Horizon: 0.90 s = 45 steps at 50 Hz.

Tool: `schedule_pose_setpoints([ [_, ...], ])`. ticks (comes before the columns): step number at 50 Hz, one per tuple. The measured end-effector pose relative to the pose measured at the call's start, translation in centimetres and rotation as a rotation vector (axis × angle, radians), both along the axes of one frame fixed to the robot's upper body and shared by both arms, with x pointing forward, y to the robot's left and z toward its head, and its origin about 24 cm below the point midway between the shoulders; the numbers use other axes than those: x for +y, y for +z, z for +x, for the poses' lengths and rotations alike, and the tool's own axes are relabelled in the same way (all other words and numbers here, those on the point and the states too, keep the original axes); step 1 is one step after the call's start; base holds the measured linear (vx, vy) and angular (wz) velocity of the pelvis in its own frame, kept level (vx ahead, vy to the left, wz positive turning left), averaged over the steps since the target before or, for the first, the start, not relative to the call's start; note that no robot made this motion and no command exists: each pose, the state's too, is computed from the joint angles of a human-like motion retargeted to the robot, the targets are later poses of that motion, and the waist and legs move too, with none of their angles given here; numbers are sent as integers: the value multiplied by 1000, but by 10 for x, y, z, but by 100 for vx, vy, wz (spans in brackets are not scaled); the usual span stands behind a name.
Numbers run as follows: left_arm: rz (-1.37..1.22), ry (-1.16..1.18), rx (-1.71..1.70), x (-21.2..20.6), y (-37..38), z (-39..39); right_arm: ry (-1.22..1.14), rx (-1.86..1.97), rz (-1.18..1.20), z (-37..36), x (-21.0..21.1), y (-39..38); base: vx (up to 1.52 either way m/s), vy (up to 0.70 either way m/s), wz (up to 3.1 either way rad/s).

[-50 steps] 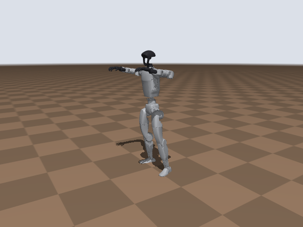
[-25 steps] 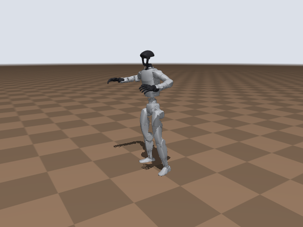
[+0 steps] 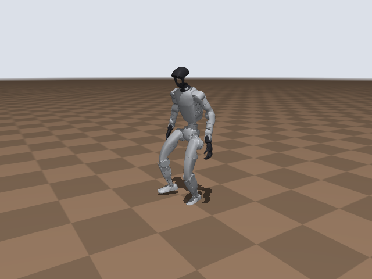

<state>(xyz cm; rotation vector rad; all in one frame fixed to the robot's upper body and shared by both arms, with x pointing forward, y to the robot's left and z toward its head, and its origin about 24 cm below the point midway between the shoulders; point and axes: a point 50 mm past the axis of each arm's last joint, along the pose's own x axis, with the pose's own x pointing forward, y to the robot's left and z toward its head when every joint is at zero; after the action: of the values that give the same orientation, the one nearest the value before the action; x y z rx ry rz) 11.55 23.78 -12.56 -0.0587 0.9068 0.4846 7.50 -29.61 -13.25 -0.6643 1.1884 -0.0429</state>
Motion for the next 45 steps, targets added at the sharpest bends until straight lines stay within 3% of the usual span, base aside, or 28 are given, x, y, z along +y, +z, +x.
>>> schedule_pose_setpoints([
  [5, 441, -362, -430, 39, 115, 150, 210, 8, -57, 48, -19, 18, -10, 58, 158],
  [8, 676, -491, -741, 35, 201, 188, 53, -156, -119, 59, -53, 43, 13, 72, 262],
  [15, 745, -903, -1132, -27, 292, 206, -722, -284, -94, -67, -122, 66, 43, 99, 191],
  [18, 684, -825, -1285, -42, 316, 204, -1176, -353, -124, -154, -120, 72, 78, 28, 362],
  [22, 695, -821, -1382, -59, 349, 199, -1720, -351, -293, -257, -80, 78, 85, 47, 278],
  [26, 844, -807, -1219, -20, 324, 185, -1449, -87, -373, -219, -79, 55, 53, 44, -82],
  [29, 695, -544, -896, 38, 239, 159, -1036, -234, -401, -86, -112, 52, 44, 40, -256],
  [31, 536, -399, -658, 54, 170, 136, -668, -433, -419, 23, -117, 76, 35, 43, -253],
  [34, 415, -402, -332, 48, 86, 100, -105, -747, -431, 155, -77, 139, 26, 40, -204],
  [37, 373, -547, -37, 42, 32, 49, 301, -1033, -362, 223, -7, 201, 24, 37, -172],
  [41, 260, -568, 210, 34, -6, -20, 430, -1406, -172, 235, 60, 255, 24, 41, -115],
  [45, 197, -570, 309, 18, -21, -64, 425, -1507, -53, 216, 79, 255, 23, 45, -62],
])
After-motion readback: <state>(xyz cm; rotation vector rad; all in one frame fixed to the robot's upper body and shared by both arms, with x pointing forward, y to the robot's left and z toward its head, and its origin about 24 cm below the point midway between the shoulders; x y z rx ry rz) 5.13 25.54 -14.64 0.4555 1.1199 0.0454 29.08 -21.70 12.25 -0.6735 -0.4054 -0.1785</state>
